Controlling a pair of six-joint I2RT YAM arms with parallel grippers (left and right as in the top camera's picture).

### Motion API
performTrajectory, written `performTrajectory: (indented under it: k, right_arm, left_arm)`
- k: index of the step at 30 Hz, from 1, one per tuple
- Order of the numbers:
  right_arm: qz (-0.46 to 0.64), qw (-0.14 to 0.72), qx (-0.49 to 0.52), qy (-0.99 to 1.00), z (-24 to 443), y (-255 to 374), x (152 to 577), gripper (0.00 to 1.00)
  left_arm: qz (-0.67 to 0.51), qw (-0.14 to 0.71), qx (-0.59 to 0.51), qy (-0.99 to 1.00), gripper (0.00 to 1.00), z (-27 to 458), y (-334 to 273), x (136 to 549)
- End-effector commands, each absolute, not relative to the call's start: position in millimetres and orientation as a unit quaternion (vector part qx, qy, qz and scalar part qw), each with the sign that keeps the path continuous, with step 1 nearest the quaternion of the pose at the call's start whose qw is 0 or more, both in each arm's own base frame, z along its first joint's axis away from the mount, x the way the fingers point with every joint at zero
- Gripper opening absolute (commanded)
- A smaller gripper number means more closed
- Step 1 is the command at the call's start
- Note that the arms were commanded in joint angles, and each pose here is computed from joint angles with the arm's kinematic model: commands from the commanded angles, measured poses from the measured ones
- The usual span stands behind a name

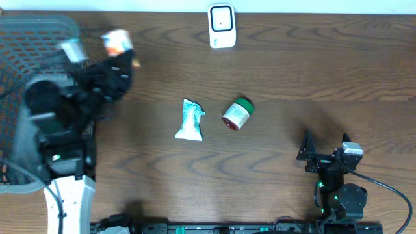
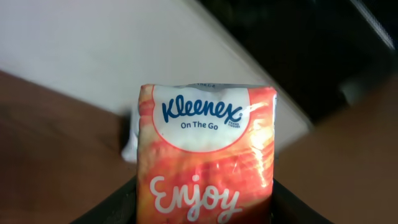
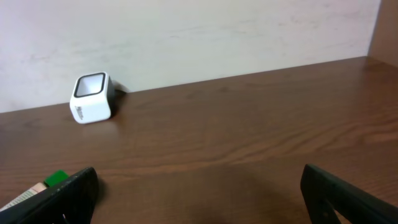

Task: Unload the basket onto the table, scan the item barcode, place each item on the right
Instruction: 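Lift the Kleenex pack out and carry it toward the scanner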

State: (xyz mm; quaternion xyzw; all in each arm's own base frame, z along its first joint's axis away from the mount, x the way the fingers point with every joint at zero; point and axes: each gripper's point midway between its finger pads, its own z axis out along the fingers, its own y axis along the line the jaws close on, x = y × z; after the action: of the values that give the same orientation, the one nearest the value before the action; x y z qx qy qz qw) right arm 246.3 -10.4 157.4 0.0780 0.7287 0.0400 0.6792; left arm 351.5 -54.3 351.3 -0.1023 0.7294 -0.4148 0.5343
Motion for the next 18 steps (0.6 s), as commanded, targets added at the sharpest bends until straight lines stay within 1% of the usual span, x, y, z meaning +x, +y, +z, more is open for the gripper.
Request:
performTrajectory:
  k: [1, 9, 15, 18]
  right_arm:
    - [0.036, 0.680, 0.071, 0.728, 157.4, -8.9, 246.1, 0.99]
    - [0.036, 0.680, 0.071, 0.728, 157.4, -8.9, 246.1, 0.99]
    - [0.036, 0.680, 0.071, 0.728, 157.4, -8.9, 246.1, 0.99]
    - [0.036, 0.680, 0.071, 0.728, 157.4, -8.9, 246.1, 0.99]
  left_arm:
    - [-0.392, 0.517, -0.062, 0.759, 0.55, 330.8, -92.1, 358.3]
    - [-0.372, 0.427, -0.010, 0.824, 0.55, 257.0, -174.2, 365.1]
    - [-0.337, 0.357, 0.016, 0.871, 0.55, 185.5, -223.1, 364.5]
    - [-0.315, 0.317, 0.035, 0.894, 0.55, 140.4, -246.4, 360.4]
